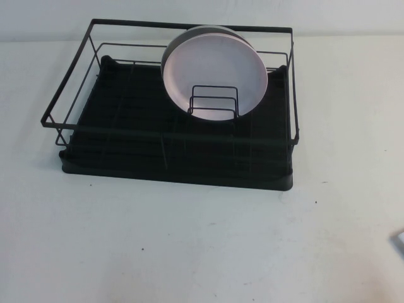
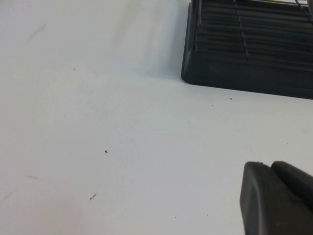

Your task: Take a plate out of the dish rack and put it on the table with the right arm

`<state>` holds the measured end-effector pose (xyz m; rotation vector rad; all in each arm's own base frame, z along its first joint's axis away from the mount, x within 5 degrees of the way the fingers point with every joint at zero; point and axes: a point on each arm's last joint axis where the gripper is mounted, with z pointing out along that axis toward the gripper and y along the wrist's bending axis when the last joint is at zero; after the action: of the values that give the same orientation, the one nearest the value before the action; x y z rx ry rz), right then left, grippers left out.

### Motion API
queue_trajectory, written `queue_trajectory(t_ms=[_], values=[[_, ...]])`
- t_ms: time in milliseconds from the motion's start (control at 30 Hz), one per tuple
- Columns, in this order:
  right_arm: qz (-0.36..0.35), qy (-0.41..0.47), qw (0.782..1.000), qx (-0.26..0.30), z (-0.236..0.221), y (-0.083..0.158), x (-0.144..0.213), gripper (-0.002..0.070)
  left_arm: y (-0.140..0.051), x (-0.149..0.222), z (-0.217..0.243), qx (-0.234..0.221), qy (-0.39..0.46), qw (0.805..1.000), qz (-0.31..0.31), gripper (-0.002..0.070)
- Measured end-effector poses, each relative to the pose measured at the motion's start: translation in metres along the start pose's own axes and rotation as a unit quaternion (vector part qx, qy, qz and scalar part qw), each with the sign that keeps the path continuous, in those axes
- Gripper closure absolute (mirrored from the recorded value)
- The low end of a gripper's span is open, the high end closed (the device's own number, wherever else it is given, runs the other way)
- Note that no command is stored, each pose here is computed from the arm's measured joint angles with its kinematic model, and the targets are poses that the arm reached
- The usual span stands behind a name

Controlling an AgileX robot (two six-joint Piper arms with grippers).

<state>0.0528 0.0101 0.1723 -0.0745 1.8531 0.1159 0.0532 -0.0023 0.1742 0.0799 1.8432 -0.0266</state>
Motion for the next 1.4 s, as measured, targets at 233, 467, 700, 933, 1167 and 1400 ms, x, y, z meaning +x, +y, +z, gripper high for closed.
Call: queue_trajectory(t_ms=[233,467,700,933,1167,1400], values=[[0.167,-0.051,0.984,-0.044,-0.001,0.006,-0.011,0.0694,0.000,0.000,0.000,0.000,0.000,1.000,0.000,0.0679],[0.371,-0.133,0.917,-0.064,-0.004,0.002,-0.027,0.0694,0.000,0.000,0.000,0.000,0.000,1.000,0.000,0.0679],[0.380,-0.116,0.914,-0.080,-0.003,0.005,-0.025,0.0694,0.000,0.000,0.000,0.000,0.000,1.000,0.000,0.0679],[0.307,-0.047,0.947,-0.083,0.007,0.012,-0.084,0.0694,0.000,0.000,0.000,0.000,0.000,1.000,0.000,0.0679],[0.149,0.022,0.982,-0.117,0.063,0.018,-0.189,0.0694,0.000,0.000,0.000,0.000,0.000,1.000,0.000,0.0679],[0.061,0.075,0.978,-0.183,0.159,0.021,-0.260,0.0694,0.000,0.000,0.000,0.000,0.000,1.000,0.000,0.0679]])
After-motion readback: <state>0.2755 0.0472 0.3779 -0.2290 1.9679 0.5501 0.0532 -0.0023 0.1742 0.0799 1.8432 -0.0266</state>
